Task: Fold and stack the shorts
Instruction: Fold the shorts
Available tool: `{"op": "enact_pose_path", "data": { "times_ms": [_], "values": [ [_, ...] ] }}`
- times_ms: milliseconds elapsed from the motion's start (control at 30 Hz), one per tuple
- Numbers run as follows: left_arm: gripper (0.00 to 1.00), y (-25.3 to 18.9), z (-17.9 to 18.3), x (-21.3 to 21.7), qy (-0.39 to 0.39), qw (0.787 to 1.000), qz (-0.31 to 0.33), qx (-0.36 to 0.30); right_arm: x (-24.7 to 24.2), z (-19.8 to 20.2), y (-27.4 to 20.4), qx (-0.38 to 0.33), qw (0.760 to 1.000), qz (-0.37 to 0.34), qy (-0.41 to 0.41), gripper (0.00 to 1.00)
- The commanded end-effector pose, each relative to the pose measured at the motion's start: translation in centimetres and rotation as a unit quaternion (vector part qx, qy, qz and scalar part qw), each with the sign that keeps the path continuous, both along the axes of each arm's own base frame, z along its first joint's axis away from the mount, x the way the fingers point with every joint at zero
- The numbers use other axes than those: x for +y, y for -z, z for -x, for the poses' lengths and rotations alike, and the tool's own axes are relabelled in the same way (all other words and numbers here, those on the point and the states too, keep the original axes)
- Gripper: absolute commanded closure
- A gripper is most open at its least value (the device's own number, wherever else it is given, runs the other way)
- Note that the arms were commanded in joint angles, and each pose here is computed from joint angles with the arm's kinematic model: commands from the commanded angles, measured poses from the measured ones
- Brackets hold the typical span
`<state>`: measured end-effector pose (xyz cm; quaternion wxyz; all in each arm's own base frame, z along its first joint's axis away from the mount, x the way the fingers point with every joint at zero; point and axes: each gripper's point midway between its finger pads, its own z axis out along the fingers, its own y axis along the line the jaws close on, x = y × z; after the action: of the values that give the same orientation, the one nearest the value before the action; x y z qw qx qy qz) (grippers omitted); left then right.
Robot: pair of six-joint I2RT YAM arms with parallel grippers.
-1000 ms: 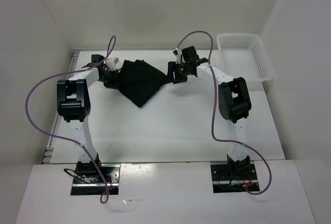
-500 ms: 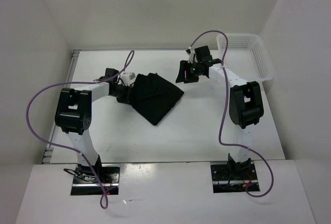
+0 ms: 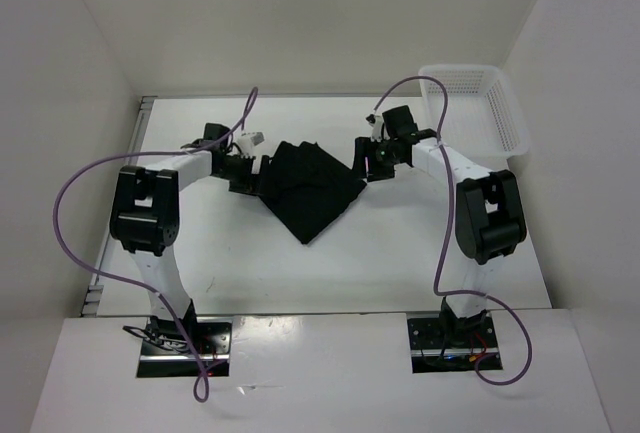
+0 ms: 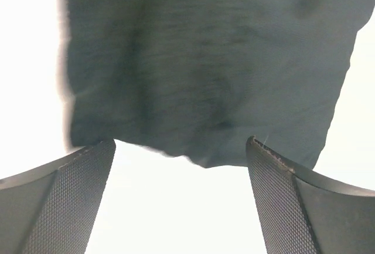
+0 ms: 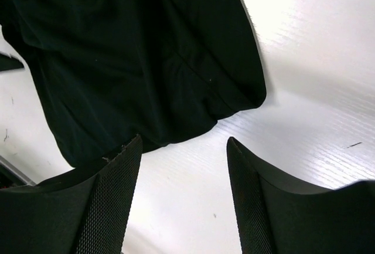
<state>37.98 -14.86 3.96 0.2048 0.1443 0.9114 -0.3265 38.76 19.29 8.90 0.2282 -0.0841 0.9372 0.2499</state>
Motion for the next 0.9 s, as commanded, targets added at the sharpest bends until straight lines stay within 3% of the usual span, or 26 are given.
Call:
{"op": "enact_pose_path", "data": {
  "times_ms": [0,233,433,600,733,867],
  "values": [
    [0.0,1.6,0.7,4.4,-0.044,0.996,-0.051,0.06,0.7,0.4,-0.8,0.004,1.0,-0.024,0.007,0.35],
    [0.0,-2.8,0.1,6.9,-0.078,0.992,-0.089,0.032,-0.7,-0.1,3.2,0.076,0.994,-0.025,0.077,0.36],
    [0.0,-5.3,-4.1,8.2,-0.102,0.987,-0.121,-0.035,-1.0,0.2,5.9,0.123,0.987,-0.051,0.095,0.36],
    [0.0,-4.0,-6.2,8.2,-0.102,0.987,-0.121,-0.034,-0.5,-0.6,6.3,0.128,0.985,-0.064,0.097,0.37],
    [0.0,-3.3,-6.6,7.9,-0.097,0.988,-0.113,-0.03,-0.5,-0.6,6.8,0.133,0.984,-0.063,0.097,0.43],
    [0.0,-2.8,-7.0,7.9,-0.097,0.988,-0.113,-0.029,-0.1,-1.8,6.5,0.127,0.984,-0.07,0.105,0.64]
  ]
}}
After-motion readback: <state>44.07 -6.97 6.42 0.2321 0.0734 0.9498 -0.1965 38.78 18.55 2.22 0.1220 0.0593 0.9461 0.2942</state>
